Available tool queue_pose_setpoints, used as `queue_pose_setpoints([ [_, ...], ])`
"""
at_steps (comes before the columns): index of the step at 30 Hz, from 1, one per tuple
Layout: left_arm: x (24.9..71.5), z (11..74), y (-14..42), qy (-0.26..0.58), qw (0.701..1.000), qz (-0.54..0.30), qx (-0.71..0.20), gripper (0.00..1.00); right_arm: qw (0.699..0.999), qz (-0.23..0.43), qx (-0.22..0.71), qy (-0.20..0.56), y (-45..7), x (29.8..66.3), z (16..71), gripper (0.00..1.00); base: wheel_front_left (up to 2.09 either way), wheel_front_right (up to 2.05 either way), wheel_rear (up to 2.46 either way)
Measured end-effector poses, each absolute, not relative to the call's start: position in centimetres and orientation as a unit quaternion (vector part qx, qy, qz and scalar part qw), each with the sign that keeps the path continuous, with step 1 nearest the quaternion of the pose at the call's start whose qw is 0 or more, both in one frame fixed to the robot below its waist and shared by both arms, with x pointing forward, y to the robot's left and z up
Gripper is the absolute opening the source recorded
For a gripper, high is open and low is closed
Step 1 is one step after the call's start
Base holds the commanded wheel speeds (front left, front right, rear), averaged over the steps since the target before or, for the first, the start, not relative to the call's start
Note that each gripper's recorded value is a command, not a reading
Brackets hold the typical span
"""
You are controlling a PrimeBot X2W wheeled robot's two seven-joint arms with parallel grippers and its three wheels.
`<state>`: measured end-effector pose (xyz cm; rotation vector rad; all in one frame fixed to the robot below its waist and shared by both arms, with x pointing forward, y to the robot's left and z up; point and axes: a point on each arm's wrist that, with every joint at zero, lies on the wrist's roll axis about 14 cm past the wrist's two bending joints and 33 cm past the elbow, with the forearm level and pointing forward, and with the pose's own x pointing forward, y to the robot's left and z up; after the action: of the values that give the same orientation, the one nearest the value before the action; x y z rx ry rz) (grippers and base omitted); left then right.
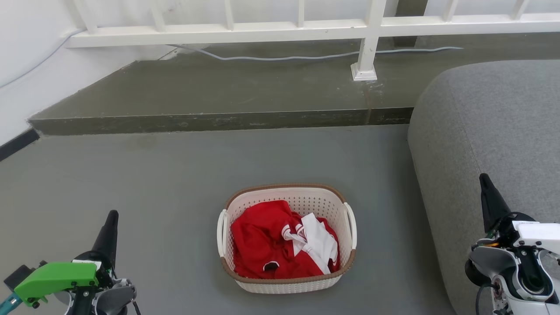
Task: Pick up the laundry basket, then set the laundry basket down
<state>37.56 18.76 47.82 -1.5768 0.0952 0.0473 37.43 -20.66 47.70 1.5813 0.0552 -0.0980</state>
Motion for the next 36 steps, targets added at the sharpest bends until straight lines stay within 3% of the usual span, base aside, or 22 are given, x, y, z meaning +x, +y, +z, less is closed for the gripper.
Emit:
queue_pose_setpoints([
  [5, 37.5, 47.7, 18.7, 0.044, 0.703, 0.022, -0.709, 0.0, 0.702, -0.045, 0.711, 0.026, -20.7, 37.4, 47.6, 0.0, 0.0, 0.0, 0.0],
  [6, 37.4, 47.3, 18.7, 0.048, 0.702, 0.027, -0.71, 1.0, 0.7, -0.051, 0.712, 0.031, -20.6, 37.2, 47.2, 1.0, 0.0, 0.0, 0.0],
  [11, 35.7, 44.6, 18.1, 0.078, 0.691, 0.056, -0.717, 1.0, 0.688, -0.082, 0.718, 0.062, -19.9, 35.5, 44.2, 1.0, 0.0, 0.0, 0.0],
  [24, 36.0, 45.3, 18.5, 0.061, 0.699, 0.058, -0.71, 1.0, 0.702, -0.072, 0.707, 0.056, -19.4, 35.9, 45.0, 1.0, 0.0, 0.0, 0.0],
  [36, 36.6, 46.3, 18.8, 0.054, 0.759, 0.043, -0.648, 1.0, 0.76, -0.049, 0.646, 0.056, -18.9, 36.5, 46.1, 1.0, 0.0, 0.0, 0.0],
])
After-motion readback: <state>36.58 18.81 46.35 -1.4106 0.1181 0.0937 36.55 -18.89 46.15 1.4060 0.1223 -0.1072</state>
